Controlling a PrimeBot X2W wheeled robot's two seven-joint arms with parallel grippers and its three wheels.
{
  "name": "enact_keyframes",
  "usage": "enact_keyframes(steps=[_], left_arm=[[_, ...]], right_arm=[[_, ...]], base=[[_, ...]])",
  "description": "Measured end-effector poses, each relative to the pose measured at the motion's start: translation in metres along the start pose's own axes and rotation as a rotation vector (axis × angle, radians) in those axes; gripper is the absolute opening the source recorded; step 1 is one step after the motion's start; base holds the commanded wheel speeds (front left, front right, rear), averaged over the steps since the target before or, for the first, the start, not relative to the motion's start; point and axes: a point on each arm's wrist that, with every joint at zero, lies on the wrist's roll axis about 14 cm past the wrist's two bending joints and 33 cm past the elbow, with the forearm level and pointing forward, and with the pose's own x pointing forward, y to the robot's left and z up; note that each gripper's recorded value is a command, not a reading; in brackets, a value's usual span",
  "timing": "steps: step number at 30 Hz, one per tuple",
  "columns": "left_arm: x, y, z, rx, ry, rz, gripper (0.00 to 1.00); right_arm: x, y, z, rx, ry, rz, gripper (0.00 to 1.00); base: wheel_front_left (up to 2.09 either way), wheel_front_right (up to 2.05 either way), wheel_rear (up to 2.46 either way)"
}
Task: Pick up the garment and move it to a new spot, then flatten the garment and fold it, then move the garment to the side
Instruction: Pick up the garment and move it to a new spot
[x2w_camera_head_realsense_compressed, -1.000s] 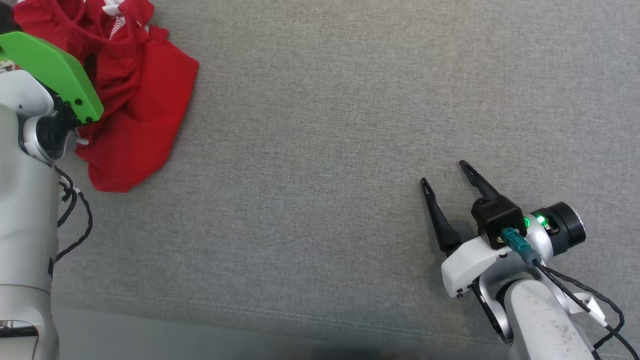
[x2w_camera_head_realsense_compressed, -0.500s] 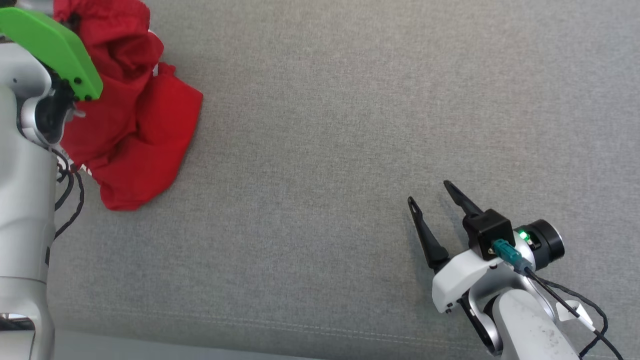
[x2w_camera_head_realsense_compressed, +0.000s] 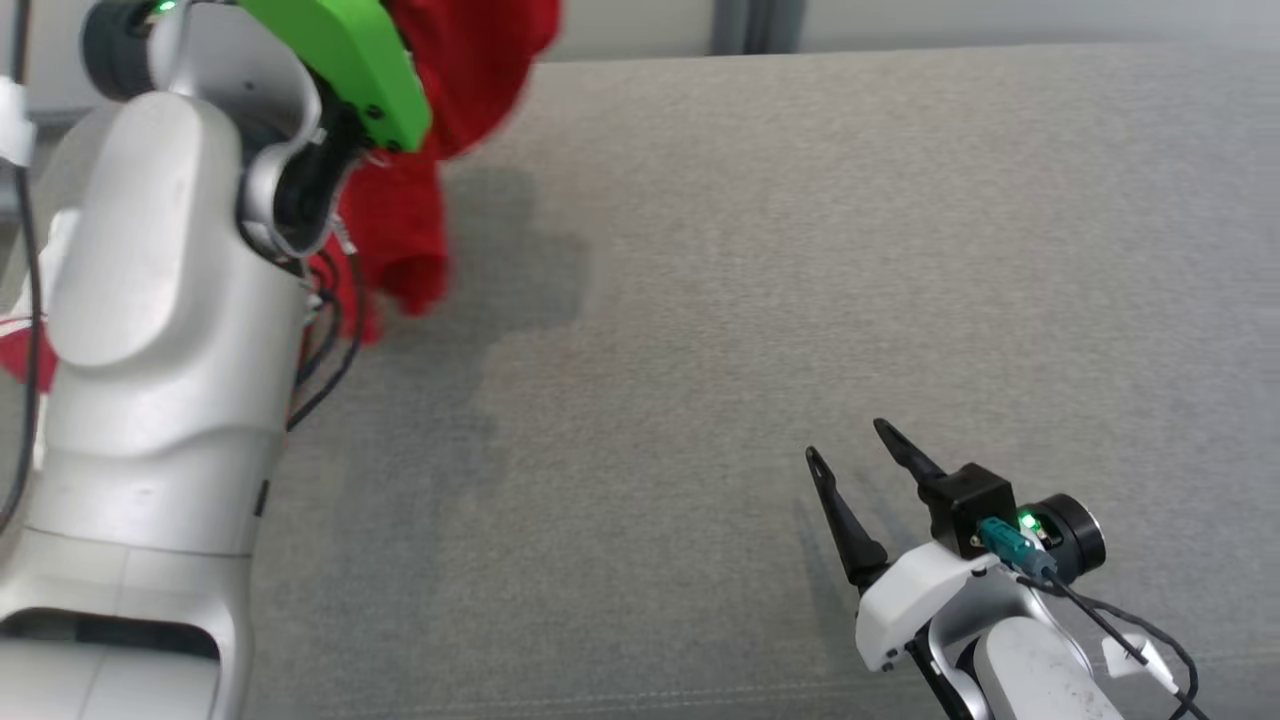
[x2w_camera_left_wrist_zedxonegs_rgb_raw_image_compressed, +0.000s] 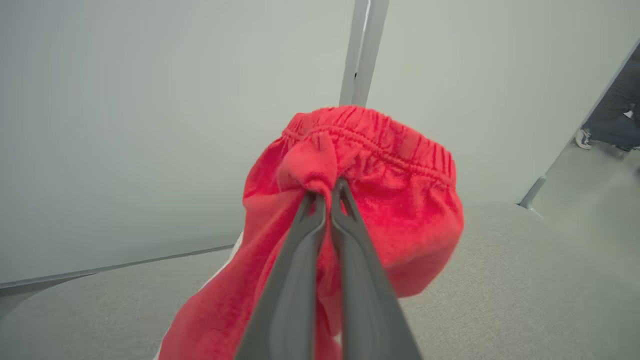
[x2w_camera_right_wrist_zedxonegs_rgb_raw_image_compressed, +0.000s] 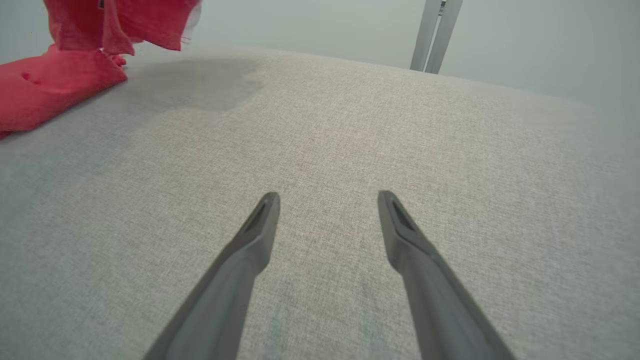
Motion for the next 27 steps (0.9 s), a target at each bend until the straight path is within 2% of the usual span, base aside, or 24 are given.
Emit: enact_keyframes(steps=[1,2,7,11,17,21,24,27], left_arm=[[0.006,-0.032,0.005,-0.01,-0.027,-0.076,0.0],[0.006,-0.032,0.005,-0.01,-0.027,-0.076,0.0],[0.017,-0.113,0.024,-0.075,-0.109,-0.272,0.0],[0.02,-0.163,0.034,-0.14,-0.168,-0.392,0.0],[0.016,-0.228,0.005,-0.31,-0.136,-0.563,0.0],[0.017,-0.241,-0.034,-0.412,-0.075,-0.567,0.0],[0.022,-0.228,-0.062,-0.456,-0.046,-0.504,0.0],[0.028,-0.2,-0.09,-0.454,-0.02,-0.397,0.0]], right_arm=[[-0.009,-0.009,0.003,0.003,-0.011,-0.033,1.0],[-0.009,-0.009,0.003,0.003,-0.011,-0.033,1.0],[-0.033,-0.032,0.006,0.005,-0.025,-0.121,1.0],[-0.053,-0.053,0.005,0.009,-0.026,-0.199,1.0],[-0.075,-0.077,0.002,0.014,-0.025,-0.293,1.0],[-0.076,-0.084,-0.002,0.019,-0.015,-0.315,1.0],[-0.07,-0.084,-0.003,0.021,-0.013,-0.305,1.0],[-0.06,-0.081,-0.001,0.023,-0.021,-0.285,1.0]], base=[[0.0,0.0,0.0],[0.0,0.0,0.0],[0.0,0.0,0.0],[0.0,0.0,0.0],[0.0,0.0,0.0],[0.0,0.0,0.0],[0.0,0.0,0.0],[0.0,0.0,0.0]])
